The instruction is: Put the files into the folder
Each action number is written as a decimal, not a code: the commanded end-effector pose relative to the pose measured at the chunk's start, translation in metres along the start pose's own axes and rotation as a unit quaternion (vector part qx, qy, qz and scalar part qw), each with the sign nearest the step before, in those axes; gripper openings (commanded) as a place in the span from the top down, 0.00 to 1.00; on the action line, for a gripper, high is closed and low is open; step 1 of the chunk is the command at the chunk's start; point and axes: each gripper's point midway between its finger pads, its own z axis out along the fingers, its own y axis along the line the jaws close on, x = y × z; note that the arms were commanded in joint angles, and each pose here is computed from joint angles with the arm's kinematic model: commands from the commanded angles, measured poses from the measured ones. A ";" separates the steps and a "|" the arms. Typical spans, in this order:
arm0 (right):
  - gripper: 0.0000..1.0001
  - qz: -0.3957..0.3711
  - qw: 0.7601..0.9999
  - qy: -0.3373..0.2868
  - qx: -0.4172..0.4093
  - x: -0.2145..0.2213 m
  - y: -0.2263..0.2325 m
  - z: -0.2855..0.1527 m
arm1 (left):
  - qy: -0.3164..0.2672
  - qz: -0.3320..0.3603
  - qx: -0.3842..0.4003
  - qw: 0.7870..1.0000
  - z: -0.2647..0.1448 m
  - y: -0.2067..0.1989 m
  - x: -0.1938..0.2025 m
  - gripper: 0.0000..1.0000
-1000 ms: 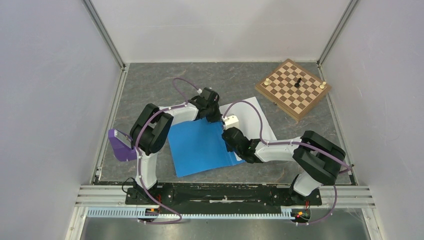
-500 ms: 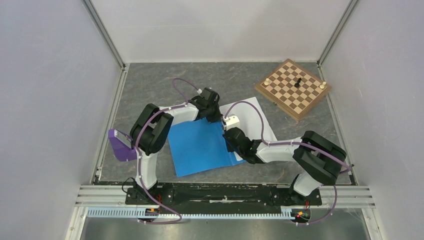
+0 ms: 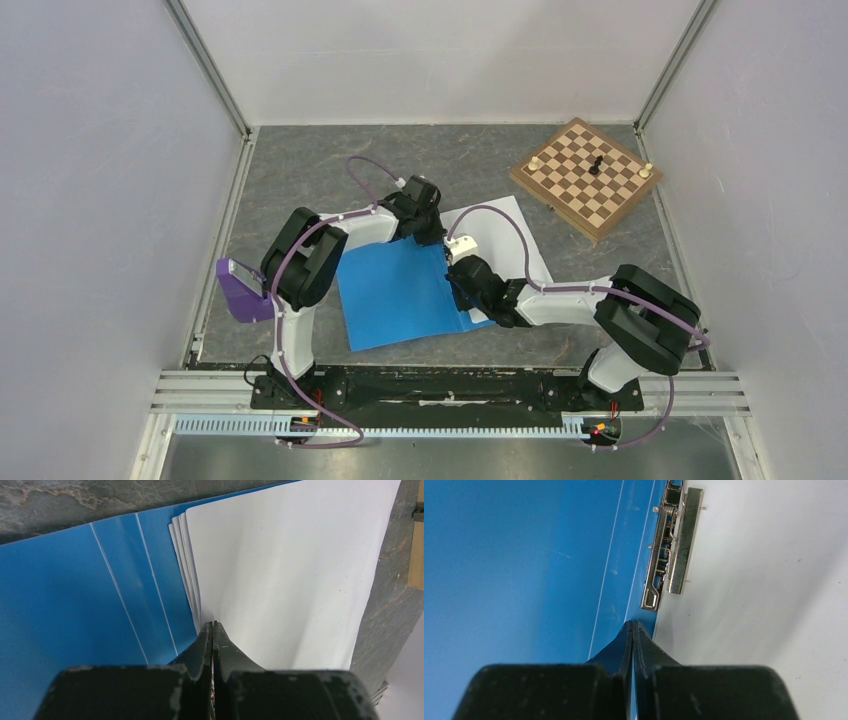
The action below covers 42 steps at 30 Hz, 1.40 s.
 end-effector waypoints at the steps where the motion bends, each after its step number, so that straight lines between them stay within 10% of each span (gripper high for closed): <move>1: 1.00 -0.019 0.997 0.067 0.013 0.034 -0.010 -0.007 | 0.067 0.017 -0.104 0.992 0.010 0.058 0.046 0.98; 23: 0.63 -0.025 0.998 -0.055 0.034 -0.089 -0.013 -0.038 | -0.019 0.122 -0.037 0.992 -0.077 -0.028 -0.039 0.95; 30: 0.57 -0.060 0.996 -0.056 0.032 -0.092 -0.009 -0.024 | -0.071 0.077 -0.062 0.993 -0.136 0.030 -0.050 0.69; 36: 0.59 -0.081 0.996 -0.023 0.027 -0.080 -0.003 -0.003 | -0.110 0.029 -0.089 0.989 -0.183 0.087 -0.045 0.28; 42: 0.59 -0.097 0.994 -0.014 0.053 -0.077 -0.011 0.008 | -0.158 0.003 -0.133 0.978 -0.224 0.139 -0.023 0.23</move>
